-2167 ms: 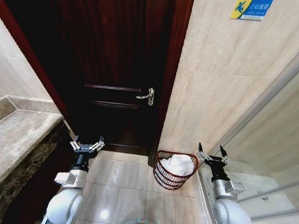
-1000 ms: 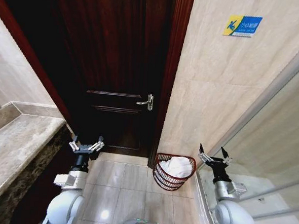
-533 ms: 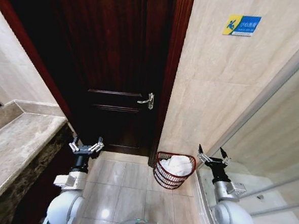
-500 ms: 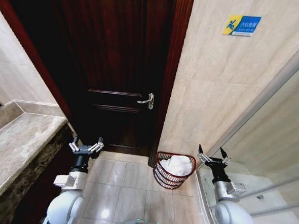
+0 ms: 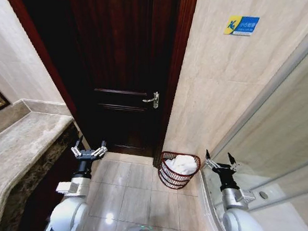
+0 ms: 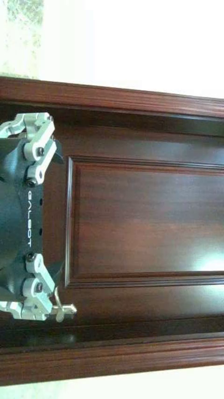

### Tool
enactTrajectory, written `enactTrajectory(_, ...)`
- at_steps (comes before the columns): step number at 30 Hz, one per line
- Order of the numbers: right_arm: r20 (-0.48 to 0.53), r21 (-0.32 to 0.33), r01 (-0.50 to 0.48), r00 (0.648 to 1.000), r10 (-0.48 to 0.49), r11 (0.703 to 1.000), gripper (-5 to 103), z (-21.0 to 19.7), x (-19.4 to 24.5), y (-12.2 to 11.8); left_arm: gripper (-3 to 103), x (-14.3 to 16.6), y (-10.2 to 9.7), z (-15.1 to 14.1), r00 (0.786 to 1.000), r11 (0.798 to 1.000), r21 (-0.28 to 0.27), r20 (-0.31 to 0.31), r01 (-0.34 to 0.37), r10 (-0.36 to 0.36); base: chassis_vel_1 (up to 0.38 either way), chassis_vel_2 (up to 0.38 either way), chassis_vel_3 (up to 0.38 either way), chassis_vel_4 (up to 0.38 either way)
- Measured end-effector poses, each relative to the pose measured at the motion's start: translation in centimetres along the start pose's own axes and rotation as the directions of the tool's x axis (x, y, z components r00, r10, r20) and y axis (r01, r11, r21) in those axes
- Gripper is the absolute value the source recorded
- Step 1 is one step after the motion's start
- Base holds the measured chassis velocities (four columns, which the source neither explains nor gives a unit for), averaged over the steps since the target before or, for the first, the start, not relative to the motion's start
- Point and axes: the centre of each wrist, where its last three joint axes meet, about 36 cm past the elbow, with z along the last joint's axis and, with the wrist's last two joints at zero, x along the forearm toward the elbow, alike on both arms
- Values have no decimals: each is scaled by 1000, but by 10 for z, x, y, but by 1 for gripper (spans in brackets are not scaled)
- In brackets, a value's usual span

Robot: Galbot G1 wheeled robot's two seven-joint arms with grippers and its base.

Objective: Discard the used towel into the hamper.

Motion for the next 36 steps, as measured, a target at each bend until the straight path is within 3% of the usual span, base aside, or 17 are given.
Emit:
enactTrajectory(19, 2, 8, -4, 1000, 4, 1000, 100, 2, 5, -7, 100, 0, -3, -4, 1000, 1000, 2, 7, -9, 9, 80, -85, -80, 84)
enactTrajectory(36, 2, 4, 10, 1000, -10, 1000, 100, 3, 3, 2, 100, 1, -1, 1, 1000, 1000, 3, 3, -17, 17, 83, -80, -80, 86)
